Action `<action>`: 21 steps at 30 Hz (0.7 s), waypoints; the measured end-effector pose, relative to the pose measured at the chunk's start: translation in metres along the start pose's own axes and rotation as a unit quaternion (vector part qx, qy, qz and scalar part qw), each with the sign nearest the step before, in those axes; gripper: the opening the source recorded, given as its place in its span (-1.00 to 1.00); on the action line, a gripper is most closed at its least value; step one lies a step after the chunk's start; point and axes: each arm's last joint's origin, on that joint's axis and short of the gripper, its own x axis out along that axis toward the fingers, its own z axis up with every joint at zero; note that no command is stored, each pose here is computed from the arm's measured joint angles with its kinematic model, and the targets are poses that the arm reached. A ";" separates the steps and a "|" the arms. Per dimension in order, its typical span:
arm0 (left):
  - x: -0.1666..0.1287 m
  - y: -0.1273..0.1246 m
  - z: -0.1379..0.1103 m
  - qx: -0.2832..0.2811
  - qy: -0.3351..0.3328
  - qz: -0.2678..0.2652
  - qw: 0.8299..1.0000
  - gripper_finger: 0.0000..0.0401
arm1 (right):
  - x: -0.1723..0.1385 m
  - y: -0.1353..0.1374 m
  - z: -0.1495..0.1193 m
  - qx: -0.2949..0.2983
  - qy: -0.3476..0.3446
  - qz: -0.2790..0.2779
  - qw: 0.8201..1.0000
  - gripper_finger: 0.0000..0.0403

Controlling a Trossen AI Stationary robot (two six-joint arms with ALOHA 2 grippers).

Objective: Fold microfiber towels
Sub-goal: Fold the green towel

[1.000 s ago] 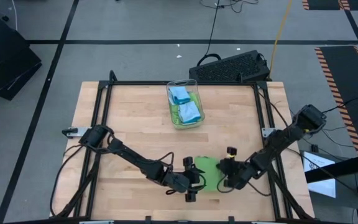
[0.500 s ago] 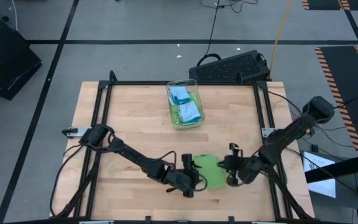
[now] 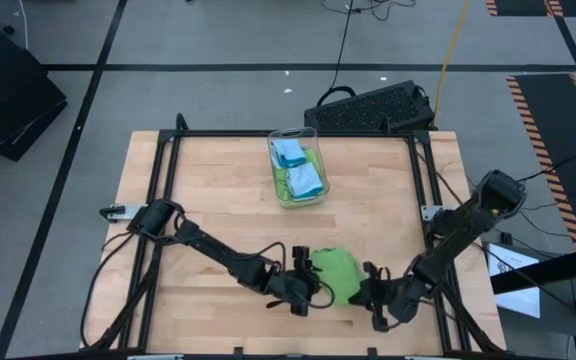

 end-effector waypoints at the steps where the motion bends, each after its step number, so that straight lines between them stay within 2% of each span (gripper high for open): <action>1: 0.001 0.001 0.000 0.005 0.000 0.005 1.000 0.05 | 0.002 -0.001 -0.002 -0.001 0.008 0.000 1.000 -0.90; 7: 0.006 0.014 0.000 0.001 0.005 0.018 1.000 0.04 | 0.006 -0.019 -0.007 -0.013 0.058 -0.067 0.996 -0.90; 11: 0.008 0.018 0.000 -0.020 0.006 0.009 1.000 0.04 | 0.003 -0.035 -0.006 -0.027 0.091 -0.114 0.989 -0.90; 14: 0.008 0.017 0.000 -0.021 0.007 -0.007 1.000 0.04 | -0.002 -0.042 0.001 -0.040 0.099 -0.126 0.986 -0.90; 16: 0.008 0.016 -0.001 -0.021 0.010 -0.009 1.000 0.04 | -0.007 -0.043 0.007 -0.045 0.099 -0.111 0.988 -0.90; 21: 0.008 0.016 -0.005 -0.035 0.029 -0.004 0.999 0.04 | -0.028 -0.033 0.015 -0.032 0.116 -0.019 0.993 -0.90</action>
